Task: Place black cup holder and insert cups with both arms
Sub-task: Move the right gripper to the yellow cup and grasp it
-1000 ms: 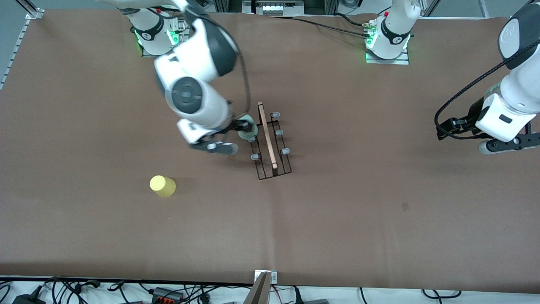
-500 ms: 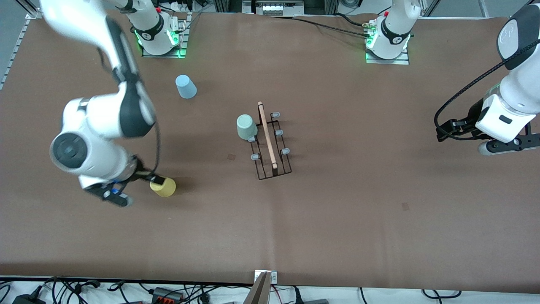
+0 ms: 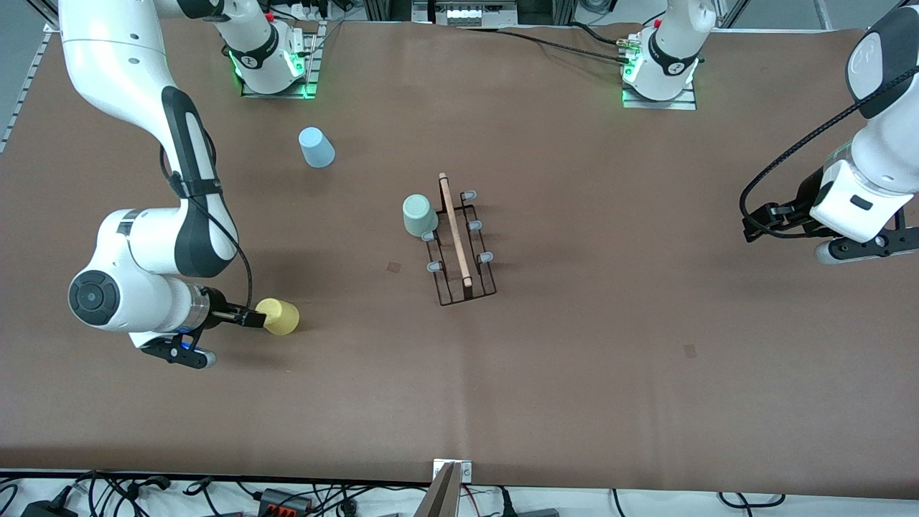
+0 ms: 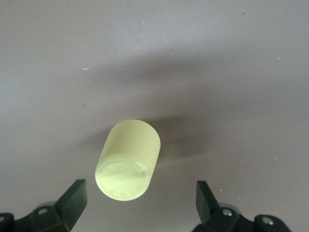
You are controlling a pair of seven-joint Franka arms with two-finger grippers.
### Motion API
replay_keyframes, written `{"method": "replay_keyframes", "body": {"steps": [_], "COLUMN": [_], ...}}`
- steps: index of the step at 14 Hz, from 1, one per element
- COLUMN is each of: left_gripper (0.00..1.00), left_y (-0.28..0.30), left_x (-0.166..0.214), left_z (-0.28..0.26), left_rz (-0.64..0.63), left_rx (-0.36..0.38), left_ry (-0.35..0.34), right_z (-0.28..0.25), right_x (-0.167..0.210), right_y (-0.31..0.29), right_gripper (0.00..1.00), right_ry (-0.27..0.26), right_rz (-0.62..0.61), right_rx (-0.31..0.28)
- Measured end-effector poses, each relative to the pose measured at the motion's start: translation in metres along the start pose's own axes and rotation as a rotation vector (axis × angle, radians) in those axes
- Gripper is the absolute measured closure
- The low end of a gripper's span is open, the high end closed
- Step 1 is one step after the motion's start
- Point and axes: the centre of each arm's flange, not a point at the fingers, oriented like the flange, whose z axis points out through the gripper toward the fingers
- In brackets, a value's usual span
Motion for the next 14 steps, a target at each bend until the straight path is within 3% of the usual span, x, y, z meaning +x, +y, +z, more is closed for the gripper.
{"method": "replay_keyframes", "body": {"steps": [6, 14], "left_gripper": [0.00, 0.00], "left_y": [0.000, -0.014], "left_x": [0.002, 0.005], "left_z": [-0.002, 0.000], "left_rz": [-0.001, -0.044], "left_rx": [-0.004, -0.046], "left_ry": [0.017, 0.013], "right_z": [0.022, 0.043], "right_x": [-0.002, -0.007], "right_y": [-0.016, -0.028], "right_gripper": [0.00, 0.00], "right_ry": [-0.012, -0.027], "right_rz": [-0.025, -0.081], "right_rx": [0.006, -0.036]}}
